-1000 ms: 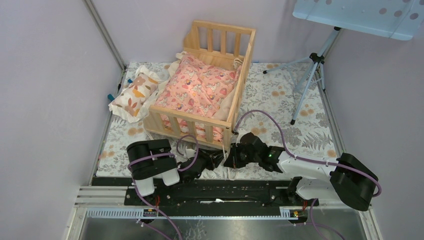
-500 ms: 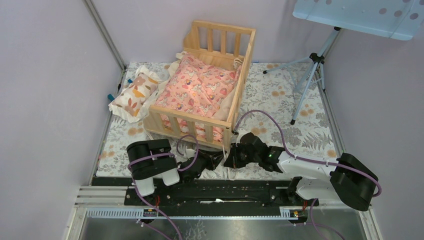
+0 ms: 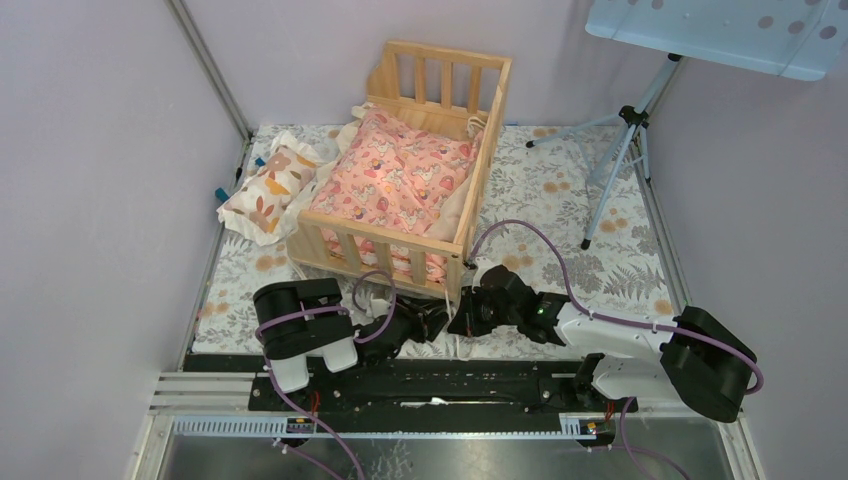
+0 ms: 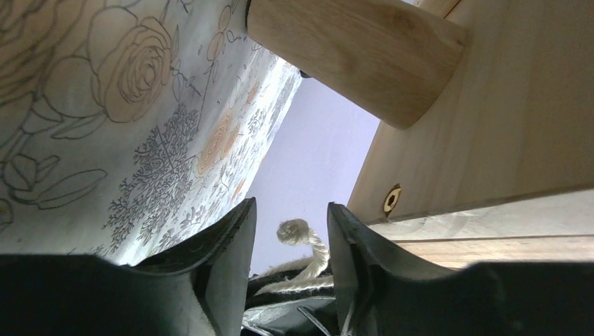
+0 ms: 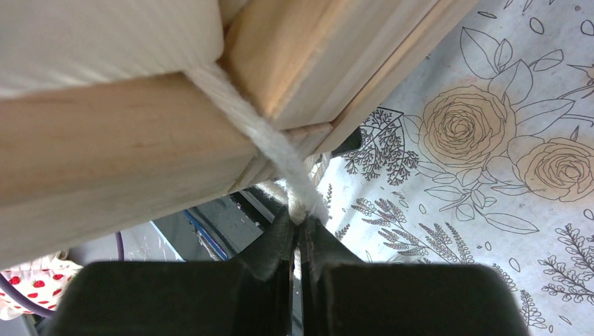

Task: Set up the pet bed
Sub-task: Tie the ropes to the bed frame.

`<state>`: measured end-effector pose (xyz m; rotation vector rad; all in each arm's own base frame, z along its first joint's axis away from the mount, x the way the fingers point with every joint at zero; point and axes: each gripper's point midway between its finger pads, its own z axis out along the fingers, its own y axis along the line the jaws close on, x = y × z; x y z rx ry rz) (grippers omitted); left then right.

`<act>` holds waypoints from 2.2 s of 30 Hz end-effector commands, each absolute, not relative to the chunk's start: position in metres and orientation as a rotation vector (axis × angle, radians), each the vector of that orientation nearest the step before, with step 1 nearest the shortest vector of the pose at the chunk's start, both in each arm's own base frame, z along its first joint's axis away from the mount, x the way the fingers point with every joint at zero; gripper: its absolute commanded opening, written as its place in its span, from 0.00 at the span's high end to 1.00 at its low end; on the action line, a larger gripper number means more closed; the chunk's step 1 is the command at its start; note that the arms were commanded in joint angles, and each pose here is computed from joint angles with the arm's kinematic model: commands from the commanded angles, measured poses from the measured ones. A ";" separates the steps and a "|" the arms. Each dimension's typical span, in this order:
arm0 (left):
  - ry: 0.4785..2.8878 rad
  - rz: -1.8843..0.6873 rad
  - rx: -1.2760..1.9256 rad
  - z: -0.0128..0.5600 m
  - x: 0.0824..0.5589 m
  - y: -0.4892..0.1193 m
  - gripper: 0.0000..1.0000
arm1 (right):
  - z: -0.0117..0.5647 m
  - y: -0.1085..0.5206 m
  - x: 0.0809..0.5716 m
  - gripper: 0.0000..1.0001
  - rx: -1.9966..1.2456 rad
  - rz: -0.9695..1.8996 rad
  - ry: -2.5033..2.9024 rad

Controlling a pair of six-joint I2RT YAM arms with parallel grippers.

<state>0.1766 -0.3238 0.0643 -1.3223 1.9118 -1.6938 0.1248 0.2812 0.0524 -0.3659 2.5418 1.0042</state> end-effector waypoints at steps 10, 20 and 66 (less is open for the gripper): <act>1.620 -2.135 -1.309 0.158 0.178 -0.332 0.63 | 0.001 0.230 0.062 1.00 -0.445 0.844 2.902; 1.600 -2.179 -1.306 0.169 0.177 -0.333 0.61 | -0.002 0.229 0.061 1.00 -0.439 0.843 2.909; 1.688 -2.058 -1.359 0.133 0.179 -0.323 1.00 | 0.021 0.232 0.095 0.83 -0.411 0.851 2.636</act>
